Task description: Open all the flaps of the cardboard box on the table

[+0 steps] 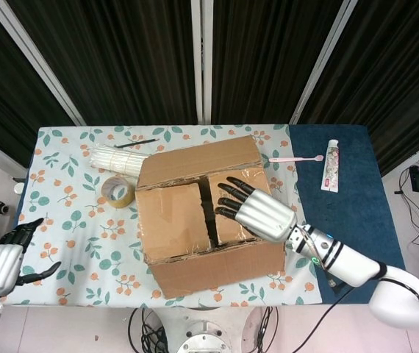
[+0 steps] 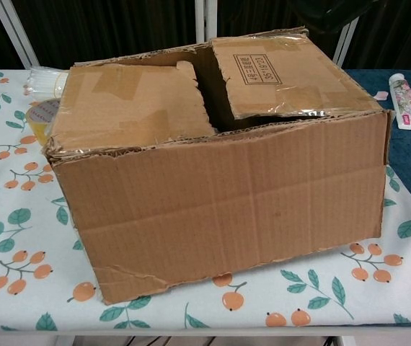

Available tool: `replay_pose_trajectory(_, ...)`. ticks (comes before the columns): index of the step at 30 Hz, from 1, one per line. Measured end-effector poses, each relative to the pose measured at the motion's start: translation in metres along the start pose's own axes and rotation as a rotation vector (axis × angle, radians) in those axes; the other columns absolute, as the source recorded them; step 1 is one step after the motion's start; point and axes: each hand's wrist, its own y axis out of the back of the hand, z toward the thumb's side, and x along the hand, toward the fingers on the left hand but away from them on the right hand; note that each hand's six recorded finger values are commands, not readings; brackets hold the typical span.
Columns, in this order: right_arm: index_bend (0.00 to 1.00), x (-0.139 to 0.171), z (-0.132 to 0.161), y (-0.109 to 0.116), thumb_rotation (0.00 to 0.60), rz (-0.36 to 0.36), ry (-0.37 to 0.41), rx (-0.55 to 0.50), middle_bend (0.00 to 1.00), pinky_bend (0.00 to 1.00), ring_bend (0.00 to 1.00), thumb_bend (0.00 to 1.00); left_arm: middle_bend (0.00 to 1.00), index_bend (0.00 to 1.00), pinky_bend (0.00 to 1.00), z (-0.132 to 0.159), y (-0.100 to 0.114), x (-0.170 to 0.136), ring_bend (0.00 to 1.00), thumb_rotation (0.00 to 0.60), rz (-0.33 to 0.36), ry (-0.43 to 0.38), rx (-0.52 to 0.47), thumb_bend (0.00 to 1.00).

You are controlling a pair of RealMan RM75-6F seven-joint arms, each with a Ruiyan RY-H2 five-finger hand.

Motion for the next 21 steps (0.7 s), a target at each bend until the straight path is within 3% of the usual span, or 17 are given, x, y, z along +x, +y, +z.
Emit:
replay_pose_trajectory(5, 0.28, -0.020, 0.005, -0.013, 0.600, 0.041, 0.010, 0.002, 0.21, 0.00, 0.00, 0.81, 0.14, 0.08, 0.24, -0.006, 0.000, 0.000, 0.13, 0.249, 0.008, 0.013, -0.019, 0.14)
replay_pose_trajectory(21, 0.29, -0.035, 0.011, -0.046, 0.600, 0.137, 0.000, 0.020, 0.21, 0.00, 0.00, 0.83, 0.14, 0.08, 0.24, -0.013, 0.002, -0.001, 0.13, 0.250, 0.025, 0.017, -0.041, 0.15)
